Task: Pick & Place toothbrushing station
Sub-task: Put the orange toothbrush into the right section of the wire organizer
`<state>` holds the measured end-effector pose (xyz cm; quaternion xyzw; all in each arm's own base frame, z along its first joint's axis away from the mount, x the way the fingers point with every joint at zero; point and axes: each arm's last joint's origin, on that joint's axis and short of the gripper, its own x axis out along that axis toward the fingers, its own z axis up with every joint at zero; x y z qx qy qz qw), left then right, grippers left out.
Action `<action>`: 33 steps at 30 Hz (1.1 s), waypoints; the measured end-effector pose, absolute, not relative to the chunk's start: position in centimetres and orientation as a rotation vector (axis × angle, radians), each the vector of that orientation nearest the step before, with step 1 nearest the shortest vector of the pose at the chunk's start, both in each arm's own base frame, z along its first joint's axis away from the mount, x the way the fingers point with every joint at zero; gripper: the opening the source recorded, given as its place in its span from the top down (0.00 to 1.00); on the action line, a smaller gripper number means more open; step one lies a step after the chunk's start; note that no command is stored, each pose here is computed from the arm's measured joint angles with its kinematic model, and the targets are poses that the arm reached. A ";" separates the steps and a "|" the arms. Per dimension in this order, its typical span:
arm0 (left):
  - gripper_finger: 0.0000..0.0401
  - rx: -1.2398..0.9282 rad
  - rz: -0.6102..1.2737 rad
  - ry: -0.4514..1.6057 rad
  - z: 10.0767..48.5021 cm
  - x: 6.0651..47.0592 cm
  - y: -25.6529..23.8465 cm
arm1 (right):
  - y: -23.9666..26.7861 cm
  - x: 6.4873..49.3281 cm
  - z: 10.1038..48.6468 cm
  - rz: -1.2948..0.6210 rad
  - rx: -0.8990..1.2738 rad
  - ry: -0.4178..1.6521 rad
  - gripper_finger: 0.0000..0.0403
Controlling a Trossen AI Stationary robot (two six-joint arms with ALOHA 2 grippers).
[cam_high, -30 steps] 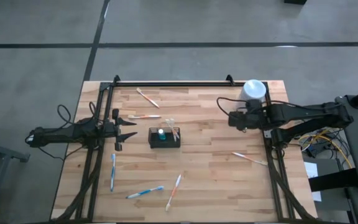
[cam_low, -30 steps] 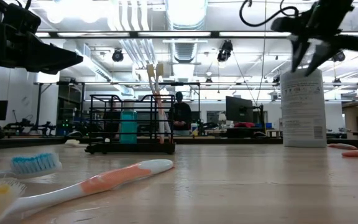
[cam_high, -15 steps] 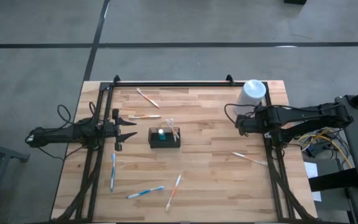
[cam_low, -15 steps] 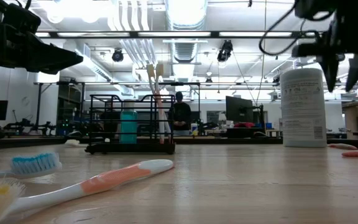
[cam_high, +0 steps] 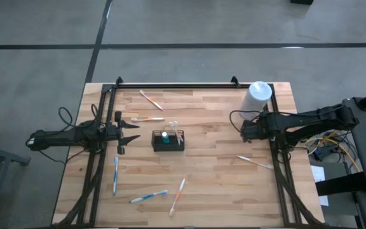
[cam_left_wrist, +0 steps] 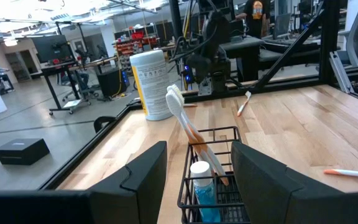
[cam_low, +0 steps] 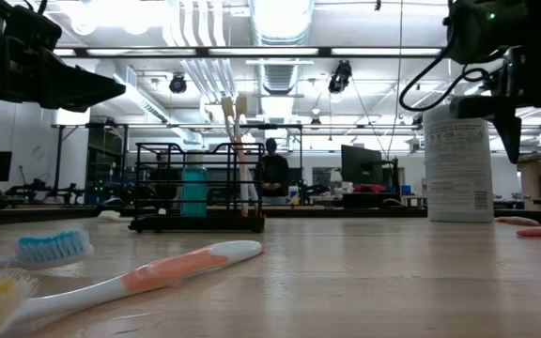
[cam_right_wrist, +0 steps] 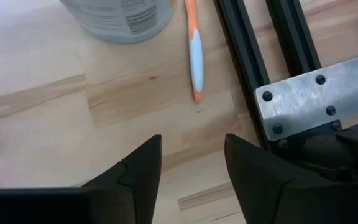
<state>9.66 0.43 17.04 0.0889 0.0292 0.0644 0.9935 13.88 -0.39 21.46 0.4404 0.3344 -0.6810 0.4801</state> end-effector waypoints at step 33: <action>0.53 0.178 0.129 0.058 17.1 9.7 0.4 | -2.1 17.7 20.9 -1.450 0.933 1.011 0.58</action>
